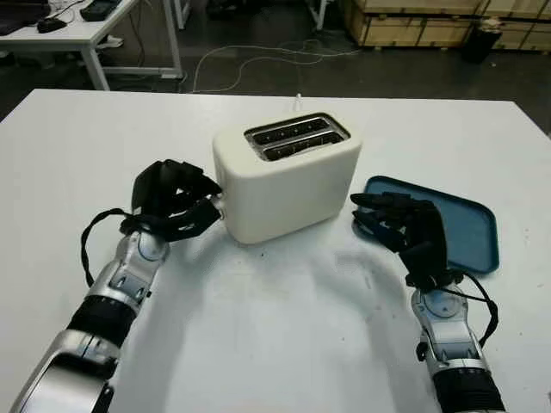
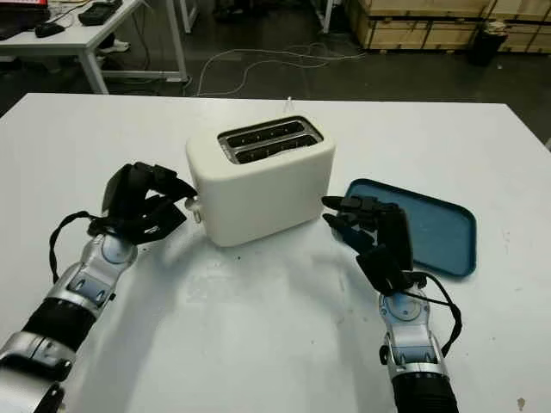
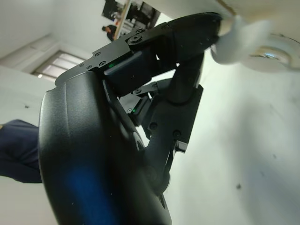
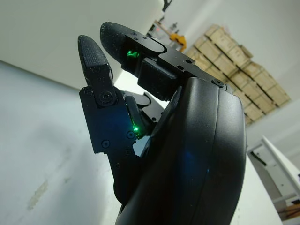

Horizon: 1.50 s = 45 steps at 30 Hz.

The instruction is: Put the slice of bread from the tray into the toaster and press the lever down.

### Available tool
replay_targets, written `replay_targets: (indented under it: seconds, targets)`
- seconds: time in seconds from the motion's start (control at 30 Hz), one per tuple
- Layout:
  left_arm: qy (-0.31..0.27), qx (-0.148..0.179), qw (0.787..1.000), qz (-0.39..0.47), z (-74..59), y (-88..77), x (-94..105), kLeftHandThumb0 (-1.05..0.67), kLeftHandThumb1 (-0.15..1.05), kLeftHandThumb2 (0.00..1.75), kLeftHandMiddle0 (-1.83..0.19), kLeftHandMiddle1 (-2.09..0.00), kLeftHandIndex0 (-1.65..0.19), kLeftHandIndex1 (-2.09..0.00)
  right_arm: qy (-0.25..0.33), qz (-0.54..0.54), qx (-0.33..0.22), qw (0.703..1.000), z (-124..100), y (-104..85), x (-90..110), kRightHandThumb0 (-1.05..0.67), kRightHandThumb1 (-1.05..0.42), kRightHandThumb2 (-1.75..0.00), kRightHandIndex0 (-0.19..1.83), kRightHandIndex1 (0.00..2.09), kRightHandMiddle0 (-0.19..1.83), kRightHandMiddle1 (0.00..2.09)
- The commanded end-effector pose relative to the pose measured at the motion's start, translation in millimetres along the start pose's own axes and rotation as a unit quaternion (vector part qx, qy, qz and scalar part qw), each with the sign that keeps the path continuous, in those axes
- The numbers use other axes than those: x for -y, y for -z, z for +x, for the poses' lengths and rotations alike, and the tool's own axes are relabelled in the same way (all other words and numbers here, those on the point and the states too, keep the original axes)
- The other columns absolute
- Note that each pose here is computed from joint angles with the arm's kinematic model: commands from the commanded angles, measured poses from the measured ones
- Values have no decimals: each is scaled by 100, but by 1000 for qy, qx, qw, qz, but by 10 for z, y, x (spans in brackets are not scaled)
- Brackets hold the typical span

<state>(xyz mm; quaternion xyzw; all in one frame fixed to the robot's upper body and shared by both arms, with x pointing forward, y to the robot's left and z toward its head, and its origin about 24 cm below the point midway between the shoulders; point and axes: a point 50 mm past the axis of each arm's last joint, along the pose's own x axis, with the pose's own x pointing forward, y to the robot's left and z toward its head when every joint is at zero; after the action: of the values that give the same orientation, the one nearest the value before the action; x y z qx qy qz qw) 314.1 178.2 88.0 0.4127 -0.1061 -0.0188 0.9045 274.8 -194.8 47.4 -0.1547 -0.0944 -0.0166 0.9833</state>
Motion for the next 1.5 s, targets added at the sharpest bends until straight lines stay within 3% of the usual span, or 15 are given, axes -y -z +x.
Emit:
replay_targets:
  seconds: [0.0, 0.17, 0.37, 0.67, 0.87, 1.1, 1.3, 1.47]
  targets:
    - [96, 12, 995, 16, -186, -71, 277, -21, 92, 6, -84, -117, -114, -3, 6, 4, 16, 1000, 20, -29, 16, -48, -83, 0, 99, 83, 123, 0]
    - [27, 50, 998, 5, -214, -149, -97, -22, 92, 3, -85, -117, -117, -4, 7, 3, 15, 1000, 28, -27, 20, -49, -83, 0, 100, 83, 123, 0]
    - [-29, 48, 998, 13, -251, -190, -366, -27, 91, 2, -87, -127, -122, -7, 5, 10, 14, 1000, 33, -24, 15, -49, -83, 0, 99, 84, 123, 0]
    - [-79, 54, 995, -4, -344, -187, -562, -24, 89, 0, -80, -127, -116, -4, 4, 7, 11, 1000, 42, -34, 2, -49, -83, 0, 98, 84, 122, 0]
    - [-116, 67, 990, -48, -456, -242, -612, -30, 89, 1, -67, -141, -112, -2, -12, 16, 20, 1000, 95, -81, 26, -52, -83, 0, 89, 78, 114, 0]
    - [-163, 58, 978, -116, -591, -241, -537, -41, 92, 3, -60, -142, -104, 0, -17, 110, 34, 993, 220, -198, 64, -56, -84, 0, 96, 27, 103, 0]
    - [-136, 8, 981, -138, -705, -135, -475, -45, 92, 7, -60, -125, -99, 0, -13, 104, 40, 994, 391, -311, 196, -55, -85, 0, 97, 16, 100, 0]
    - [-110, 21, 990, -80, -645, -119, -687, -50, 92, 5, -62, -120, -99, 0, -28, 61, 48, 997, 571, -441, 449, -58, -83, 0, 96, 12, 97, 0]
